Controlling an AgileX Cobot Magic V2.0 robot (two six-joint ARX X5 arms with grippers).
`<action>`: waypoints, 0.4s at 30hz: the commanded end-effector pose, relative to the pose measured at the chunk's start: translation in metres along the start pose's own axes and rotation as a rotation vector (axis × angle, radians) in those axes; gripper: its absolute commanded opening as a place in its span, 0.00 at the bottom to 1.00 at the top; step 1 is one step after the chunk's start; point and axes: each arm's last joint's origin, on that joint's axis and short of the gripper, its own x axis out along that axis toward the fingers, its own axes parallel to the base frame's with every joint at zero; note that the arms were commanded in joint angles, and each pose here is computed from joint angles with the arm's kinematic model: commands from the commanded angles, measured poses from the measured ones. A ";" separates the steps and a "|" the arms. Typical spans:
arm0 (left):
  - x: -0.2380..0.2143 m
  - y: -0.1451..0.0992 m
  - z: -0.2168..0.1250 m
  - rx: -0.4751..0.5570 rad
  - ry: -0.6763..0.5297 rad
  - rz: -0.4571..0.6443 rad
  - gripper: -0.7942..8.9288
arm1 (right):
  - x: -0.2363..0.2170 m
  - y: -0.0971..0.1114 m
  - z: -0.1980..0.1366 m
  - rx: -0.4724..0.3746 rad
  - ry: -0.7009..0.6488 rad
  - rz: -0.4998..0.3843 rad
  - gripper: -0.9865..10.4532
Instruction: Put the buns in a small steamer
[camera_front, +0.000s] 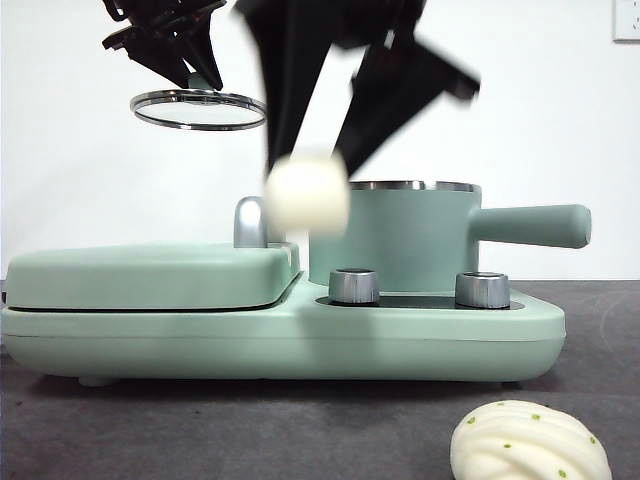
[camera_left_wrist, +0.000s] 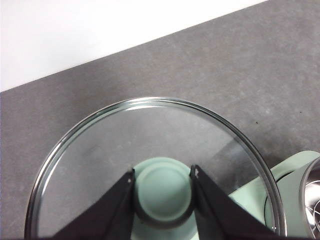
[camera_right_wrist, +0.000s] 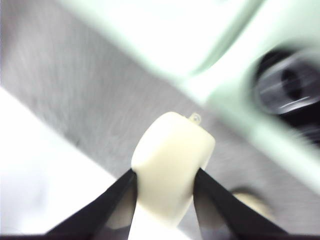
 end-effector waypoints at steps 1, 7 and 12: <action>-0.004 0.000 0.009 0.020 -0.049 0.002 0.11 | -0.023 -0.007 0.025 -0.065 -0.066 -0.005 0.23; -0.004 0.000 0.009 0.020 -0.049 0.002 0.11 | -0.055 -0.042 0.073 -0.024 -0.149 -0.050 0.23; -0.004 0.000 0.009 0.020 -0.049 0.002 0.11 | -0.052 -0.069 0.109 0.005 -0.162 -0.085 0.23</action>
